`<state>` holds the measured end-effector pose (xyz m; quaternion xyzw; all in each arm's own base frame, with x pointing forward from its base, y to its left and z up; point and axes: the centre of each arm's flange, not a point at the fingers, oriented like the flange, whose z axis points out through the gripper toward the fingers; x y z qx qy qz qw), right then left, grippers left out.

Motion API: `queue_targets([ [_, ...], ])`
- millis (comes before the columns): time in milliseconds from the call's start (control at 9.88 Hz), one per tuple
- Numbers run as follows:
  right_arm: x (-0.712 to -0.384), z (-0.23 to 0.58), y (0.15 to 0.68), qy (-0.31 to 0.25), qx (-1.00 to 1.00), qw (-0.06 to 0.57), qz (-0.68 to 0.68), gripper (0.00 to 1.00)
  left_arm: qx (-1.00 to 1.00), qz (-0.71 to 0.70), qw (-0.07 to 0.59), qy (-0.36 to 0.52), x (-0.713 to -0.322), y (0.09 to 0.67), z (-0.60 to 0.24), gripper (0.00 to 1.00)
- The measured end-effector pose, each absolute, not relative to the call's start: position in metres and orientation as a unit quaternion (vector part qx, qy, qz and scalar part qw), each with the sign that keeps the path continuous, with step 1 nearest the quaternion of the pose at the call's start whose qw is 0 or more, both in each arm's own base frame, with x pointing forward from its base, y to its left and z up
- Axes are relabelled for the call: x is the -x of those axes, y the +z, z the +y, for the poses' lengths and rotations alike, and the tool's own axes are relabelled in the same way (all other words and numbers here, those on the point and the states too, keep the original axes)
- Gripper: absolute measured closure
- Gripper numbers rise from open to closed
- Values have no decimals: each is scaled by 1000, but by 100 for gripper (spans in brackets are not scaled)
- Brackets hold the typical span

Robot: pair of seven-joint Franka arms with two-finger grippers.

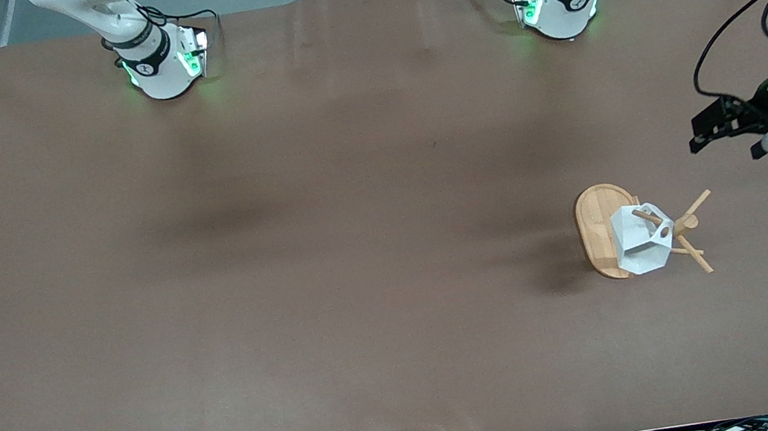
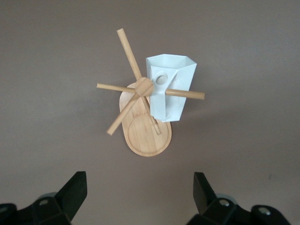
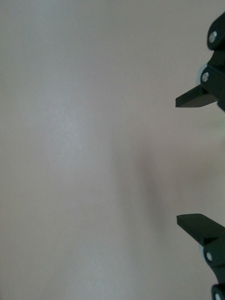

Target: Hang cup on rack

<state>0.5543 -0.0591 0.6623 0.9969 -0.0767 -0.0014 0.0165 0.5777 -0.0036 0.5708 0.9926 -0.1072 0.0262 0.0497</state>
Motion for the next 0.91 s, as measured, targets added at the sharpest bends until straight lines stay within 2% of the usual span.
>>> queue_targets([
  [405,-558,-59,665,16,-997,17,-76,0,-998,-41,46,7,-534,640,-30,0],
  [911,-558,-59,664,14,-997,17,-76,0,-999,-50,13,13,-518,658,-40,0],
])
